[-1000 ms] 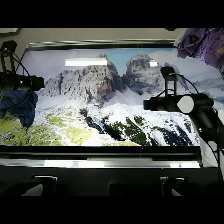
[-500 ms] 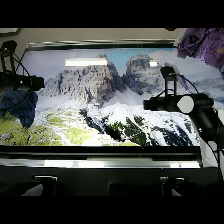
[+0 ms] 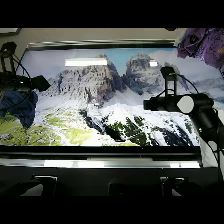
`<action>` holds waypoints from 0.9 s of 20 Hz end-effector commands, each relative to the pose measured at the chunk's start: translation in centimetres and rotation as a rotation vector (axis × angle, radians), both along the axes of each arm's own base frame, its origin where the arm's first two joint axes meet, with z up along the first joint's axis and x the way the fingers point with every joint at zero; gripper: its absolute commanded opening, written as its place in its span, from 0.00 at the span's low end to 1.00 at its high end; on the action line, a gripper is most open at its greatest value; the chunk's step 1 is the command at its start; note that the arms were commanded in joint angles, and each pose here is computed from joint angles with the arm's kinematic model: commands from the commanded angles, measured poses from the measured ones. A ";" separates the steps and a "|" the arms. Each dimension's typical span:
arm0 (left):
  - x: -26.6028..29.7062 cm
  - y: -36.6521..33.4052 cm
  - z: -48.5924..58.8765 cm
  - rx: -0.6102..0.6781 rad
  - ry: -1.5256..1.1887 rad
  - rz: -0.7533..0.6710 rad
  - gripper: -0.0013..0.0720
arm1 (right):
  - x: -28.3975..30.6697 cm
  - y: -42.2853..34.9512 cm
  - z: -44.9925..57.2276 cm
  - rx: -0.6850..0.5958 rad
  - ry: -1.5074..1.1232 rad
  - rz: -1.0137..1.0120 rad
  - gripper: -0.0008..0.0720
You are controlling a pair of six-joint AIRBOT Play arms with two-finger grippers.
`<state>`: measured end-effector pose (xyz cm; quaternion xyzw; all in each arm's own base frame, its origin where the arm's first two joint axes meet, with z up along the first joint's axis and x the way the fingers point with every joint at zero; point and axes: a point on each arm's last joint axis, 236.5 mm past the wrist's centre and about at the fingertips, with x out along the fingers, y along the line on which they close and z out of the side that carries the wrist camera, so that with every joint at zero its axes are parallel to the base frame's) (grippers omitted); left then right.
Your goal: Fold the clothes and pants, and hang the long-sleeved shirts on hangers.
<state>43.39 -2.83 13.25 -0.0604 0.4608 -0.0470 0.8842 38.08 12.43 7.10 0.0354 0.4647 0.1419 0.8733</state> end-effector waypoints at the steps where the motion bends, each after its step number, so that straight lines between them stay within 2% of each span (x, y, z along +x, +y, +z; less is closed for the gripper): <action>1: -0.4 4.5 -1.7 0.043 0.069 0.163 1.00 | 0.2 0.1 0.2 0.004 -0.013 -0.002 0.05; 4: -0.1 13.7 -3.8 0.121 0.093 0.374 1.00 | 0.3 0.1 0.3 0.005 -0.017 -0.002 0.05; 8: -0.3 23.8 -7.9 0.108 0.105 0.604 1.00 | 0.4 0.1 0.3 0.006 -0.019 -0.003 0.05; 12: 2.0 28.7 -13.6 0.109 0.078 0.662 1.00 | 0.2 0.1 0.2 0.007 -0.009 -0.002 0.05; 18: 4.4 29.5 -21.6 0.078 0.092 0.661 1.00 | 0.2 0.1 0.2 0.007 -0.010 -0.002 0.05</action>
